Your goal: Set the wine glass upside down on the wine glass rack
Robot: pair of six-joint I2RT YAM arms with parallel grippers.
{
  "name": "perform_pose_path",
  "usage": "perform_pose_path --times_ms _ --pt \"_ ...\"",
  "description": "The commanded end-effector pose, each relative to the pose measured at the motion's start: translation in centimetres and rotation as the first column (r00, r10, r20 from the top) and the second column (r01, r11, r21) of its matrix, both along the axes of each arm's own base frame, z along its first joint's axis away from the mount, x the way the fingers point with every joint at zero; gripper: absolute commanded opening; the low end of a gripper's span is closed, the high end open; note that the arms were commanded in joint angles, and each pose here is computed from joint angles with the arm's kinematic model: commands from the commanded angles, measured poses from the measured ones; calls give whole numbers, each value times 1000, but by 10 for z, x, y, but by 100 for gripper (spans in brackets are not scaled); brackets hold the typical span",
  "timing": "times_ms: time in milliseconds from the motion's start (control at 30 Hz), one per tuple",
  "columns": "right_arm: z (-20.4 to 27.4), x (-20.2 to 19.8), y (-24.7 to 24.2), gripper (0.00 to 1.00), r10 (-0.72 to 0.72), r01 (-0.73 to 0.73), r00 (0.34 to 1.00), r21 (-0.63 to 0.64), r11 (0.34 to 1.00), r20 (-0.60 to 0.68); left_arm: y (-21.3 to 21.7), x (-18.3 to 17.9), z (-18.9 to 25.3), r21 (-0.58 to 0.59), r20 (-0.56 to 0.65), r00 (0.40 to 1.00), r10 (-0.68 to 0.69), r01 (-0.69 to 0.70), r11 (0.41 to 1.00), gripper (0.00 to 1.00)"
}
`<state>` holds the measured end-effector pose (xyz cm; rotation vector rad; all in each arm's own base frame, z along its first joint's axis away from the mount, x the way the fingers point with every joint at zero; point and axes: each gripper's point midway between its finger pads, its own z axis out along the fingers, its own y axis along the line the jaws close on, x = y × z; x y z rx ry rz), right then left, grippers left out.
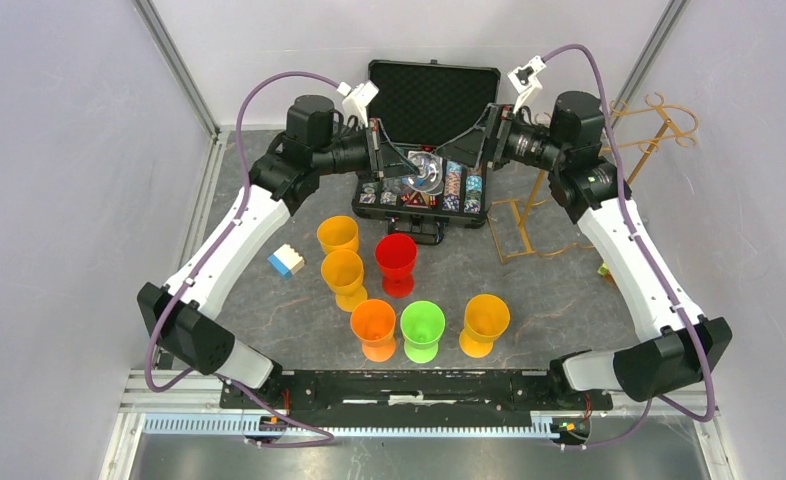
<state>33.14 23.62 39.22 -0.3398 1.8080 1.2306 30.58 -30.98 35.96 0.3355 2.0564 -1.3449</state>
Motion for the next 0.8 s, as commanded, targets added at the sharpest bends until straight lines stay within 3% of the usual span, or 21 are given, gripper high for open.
perform_pose_path --times_ms 0,200,367,633,767 --pt "21 -12 1 84 48 -42 998 128 991 -45 -1 -15 49 -110 134 990 -39 54 993 2" --pt "6 -14 6 72 91 -74 990 152 986 -106 -7 -19 59 -177 127 990 -61 84 981 2" --pt "12 -20 10 62 146 -126 986 208 970 -84 -11 -18 61 -216 109 991 -77 99 971 2" --pt "11 -27 13 30 189 -162 978 254 954 -85 -15 -16 60 -231 96 991 -93 113 966 2" --pt "11 -27 14 27 196 -168 977 257 952 -86 -17 -14 55 -228 81 992 -99 115 967 2"
